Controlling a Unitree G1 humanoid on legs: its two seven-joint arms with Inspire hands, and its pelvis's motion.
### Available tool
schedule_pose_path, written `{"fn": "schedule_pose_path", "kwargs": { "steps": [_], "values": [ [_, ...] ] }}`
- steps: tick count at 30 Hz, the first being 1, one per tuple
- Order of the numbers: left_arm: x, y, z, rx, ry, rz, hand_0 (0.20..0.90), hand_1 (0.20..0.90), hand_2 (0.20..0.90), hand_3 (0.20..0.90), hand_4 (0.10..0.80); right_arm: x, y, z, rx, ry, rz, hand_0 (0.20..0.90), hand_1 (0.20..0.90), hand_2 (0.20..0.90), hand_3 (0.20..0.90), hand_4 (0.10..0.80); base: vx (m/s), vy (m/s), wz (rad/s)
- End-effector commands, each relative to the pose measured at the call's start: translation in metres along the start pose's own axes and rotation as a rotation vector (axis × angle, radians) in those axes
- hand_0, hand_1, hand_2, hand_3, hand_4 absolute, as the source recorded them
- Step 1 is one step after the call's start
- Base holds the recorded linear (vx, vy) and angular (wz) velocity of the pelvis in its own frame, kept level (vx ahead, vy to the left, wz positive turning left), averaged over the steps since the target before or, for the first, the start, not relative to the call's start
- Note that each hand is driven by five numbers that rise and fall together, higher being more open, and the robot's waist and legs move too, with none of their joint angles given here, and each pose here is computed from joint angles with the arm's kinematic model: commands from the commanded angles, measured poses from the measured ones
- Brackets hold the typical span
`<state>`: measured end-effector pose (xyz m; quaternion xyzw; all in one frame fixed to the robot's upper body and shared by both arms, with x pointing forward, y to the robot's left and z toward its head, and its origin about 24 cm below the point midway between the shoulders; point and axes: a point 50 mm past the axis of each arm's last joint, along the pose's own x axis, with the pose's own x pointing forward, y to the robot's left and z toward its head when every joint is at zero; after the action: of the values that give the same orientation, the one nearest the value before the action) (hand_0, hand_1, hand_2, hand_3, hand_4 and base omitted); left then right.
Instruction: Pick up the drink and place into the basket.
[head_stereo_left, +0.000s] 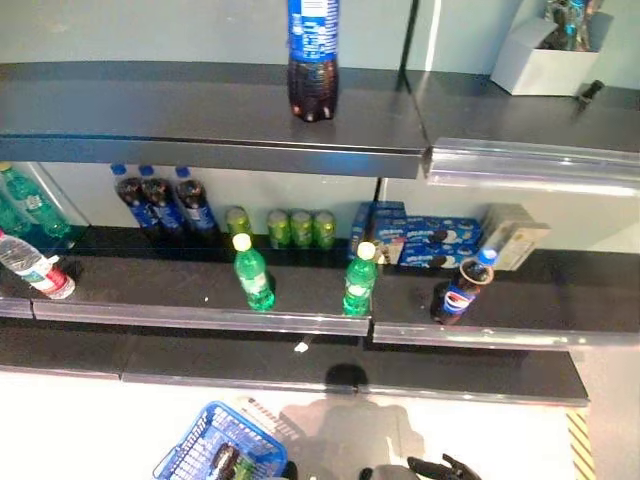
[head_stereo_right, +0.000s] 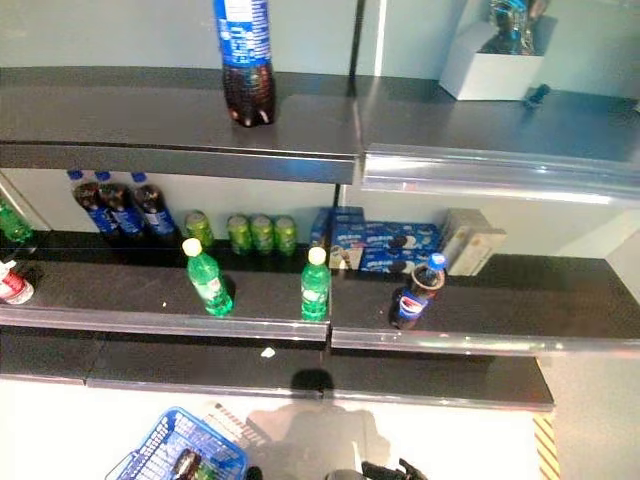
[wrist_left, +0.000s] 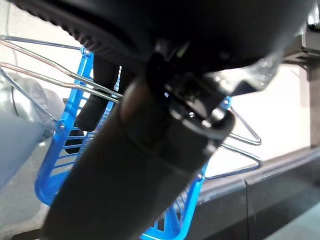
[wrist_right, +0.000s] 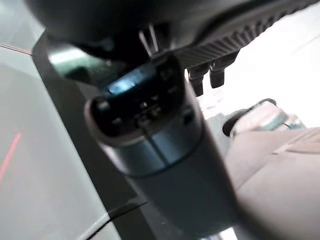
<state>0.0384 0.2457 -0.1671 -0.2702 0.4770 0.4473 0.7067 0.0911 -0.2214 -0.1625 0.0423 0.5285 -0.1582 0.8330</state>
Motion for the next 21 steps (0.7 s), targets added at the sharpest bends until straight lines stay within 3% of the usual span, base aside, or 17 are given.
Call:
{"fn": "schedule_pose_path", "kwargs": {
  "steps": [1, 5, 10, 15, 21],
  "values": [
    [-0.001, -0.032, 0.045, -0.052, -0.194, -0.096, 0.300, 0.300, 0.300, 0.200, 0.100, 0.001, 0.027, 0.040, -0.223, -0.160, 0.137, 0.900, 0.900, 0.900, 0.900, 0.800, -0.042, -0.333, -0.09],
    [-0.003, -0.036, 0.041, 0.006, -0.198, -0.113, 0.300, 0.300, 0.300, 0.200, 0.100, -0.015, 0.055, 0.083, -0.354, -0.339, 0.290, 0.900, 0.900, 0.900, 0.900, 0.800, -0.090, -0.352, -0.12],
    [-0.004, -0.044, 0.041, 0.022, -0.194, -0.160, 0.300, 0.300, 0.300, 0.200, 0.100, -0.042, 0.065, 0.116, -0.395, -0.545, 0.447, 0.900, 0.900, 0.900, 0.900, 0.800, -0.075, -0.100, 0.23],
    [-0.005, -0.034, 0.033, 0.004, -0.182, -0.140, 0.300, 0.300, 0.300, 0.200, 0.100, -0.116, 0.057, 0.184, -0.462, -0.985, 0.613, 0.900, 0.900, 0.900, 0.900, 0.800, -0.012, 0.095, 0.23],
    [-0.004, -0.019, 0.027, -0.036, -0.174, -0.094, 0.300, 0.300, 0.300, 0.200, 0.100, -0.177, 0.050, 0.216, -0.406, -1.346, 0.643, 0.900, 0.900, 0.900, 0.900, 0.800, 0.003, 0.104, -0.16]
  ]
}}
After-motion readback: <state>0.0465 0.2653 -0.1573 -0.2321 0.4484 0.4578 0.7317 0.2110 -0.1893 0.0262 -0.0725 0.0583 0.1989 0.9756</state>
